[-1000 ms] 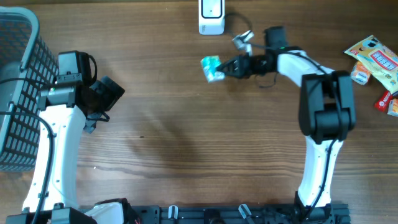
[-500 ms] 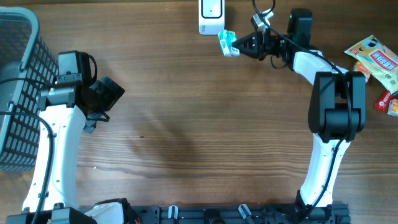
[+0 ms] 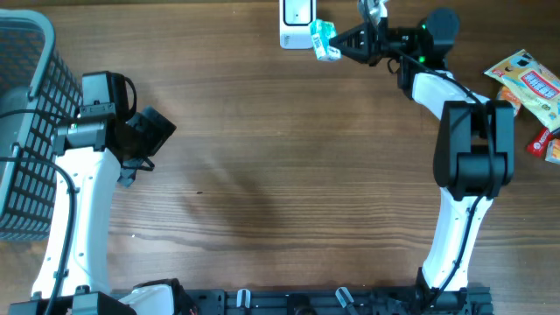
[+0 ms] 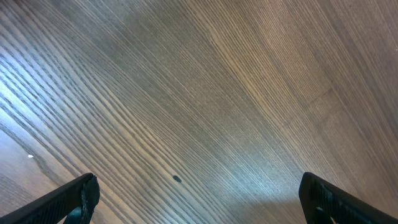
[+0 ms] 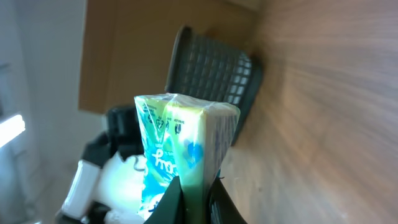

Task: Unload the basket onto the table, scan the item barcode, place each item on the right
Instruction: 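Lift the tissue pack up to the scanner window, then hold the tissue pack in front of the scanner window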

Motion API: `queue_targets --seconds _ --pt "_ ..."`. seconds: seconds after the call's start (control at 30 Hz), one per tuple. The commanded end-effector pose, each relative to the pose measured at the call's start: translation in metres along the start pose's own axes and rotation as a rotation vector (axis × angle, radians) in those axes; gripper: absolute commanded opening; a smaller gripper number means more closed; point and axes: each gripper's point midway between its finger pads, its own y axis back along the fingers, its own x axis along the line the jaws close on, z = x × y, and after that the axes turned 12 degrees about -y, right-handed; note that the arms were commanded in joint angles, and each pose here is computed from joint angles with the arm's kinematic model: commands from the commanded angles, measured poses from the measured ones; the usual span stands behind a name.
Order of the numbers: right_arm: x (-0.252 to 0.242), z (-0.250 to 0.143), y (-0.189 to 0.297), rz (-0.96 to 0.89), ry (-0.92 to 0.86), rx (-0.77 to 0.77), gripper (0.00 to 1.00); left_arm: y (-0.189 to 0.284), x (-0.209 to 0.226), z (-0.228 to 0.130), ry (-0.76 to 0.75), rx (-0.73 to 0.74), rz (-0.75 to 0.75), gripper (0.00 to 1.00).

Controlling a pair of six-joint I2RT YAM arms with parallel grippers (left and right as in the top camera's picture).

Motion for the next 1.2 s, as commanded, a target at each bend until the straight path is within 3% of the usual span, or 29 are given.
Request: queue_targets --seconds 0.0,1.17 --pt "0.016 -0.009 -0.001 -0.003 -0.153 0.012 0.04 0.002 -0.002 0.004 -0.018 -0.007 -0.005 1.00" --pt "0.023 -0.013 -0.017 0.012 -0.139 0.026 0.04 0.002 -0.002 0.004 -0.021 -0.007 -0.004 1.00"
